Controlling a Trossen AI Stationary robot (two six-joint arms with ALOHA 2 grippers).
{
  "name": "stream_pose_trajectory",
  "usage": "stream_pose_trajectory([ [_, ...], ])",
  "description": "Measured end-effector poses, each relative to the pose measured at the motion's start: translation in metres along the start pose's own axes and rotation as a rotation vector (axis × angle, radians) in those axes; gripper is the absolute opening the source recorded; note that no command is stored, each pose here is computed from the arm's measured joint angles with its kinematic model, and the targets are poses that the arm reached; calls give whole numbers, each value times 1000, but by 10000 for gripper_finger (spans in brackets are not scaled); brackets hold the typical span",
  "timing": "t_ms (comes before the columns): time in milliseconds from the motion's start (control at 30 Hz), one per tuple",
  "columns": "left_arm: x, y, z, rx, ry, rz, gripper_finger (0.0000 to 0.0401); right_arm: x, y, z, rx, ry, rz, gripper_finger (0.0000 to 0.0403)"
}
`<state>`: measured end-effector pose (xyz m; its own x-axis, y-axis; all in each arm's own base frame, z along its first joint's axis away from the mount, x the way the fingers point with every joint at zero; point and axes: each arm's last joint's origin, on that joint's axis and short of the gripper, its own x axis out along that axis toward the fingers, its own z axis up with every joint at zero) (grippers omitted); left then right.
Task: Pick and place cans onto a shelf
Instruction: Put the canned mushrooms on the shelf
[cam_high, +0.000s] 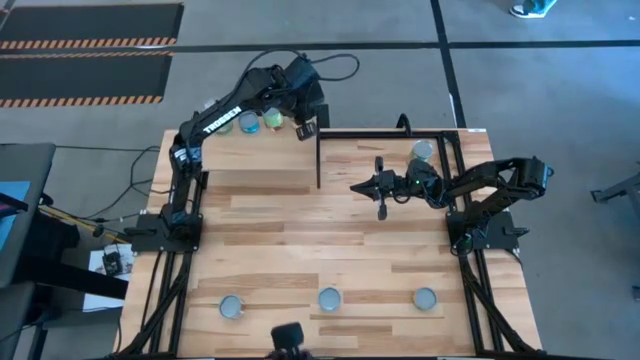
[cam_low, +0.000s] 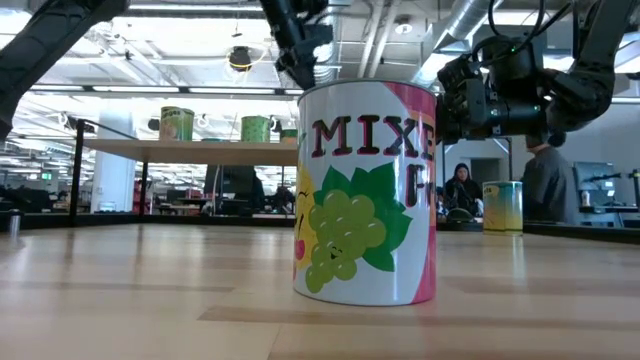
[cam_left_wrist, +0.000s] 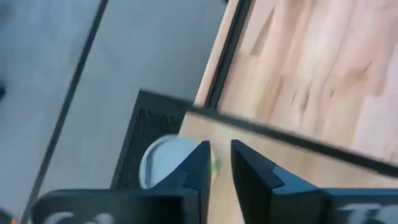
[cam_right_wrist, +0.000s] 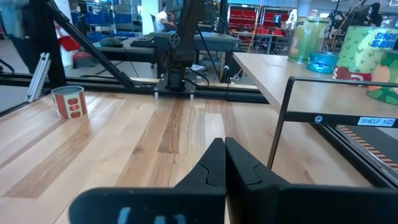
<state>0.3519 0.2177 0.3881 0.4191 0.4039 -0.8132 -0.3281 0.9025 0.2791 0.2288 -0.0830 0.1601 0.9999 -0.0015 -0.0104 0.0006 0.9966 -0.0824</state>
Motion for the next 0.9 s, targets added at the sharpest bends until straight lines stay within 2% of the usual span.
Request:
stream_pose_trajectory([
  [133,-12,-16,8,33,-93,-110,7,0,0,0,0,1,0,8],
  [300,-16,-46,18,97,-151,-203,2,0,0,-3,13,30,3,8],
  [500,4,-80,20,152,-181,-239,0,0,1,-5,29,49,6,8],
  [667,14,-94,6,143,-231,-241,0,0,7,-6,24,49,28,8],
  [900,7,-113,-38,85,-390,-240,0,-9,11,-8,4,10,-1,8],
])
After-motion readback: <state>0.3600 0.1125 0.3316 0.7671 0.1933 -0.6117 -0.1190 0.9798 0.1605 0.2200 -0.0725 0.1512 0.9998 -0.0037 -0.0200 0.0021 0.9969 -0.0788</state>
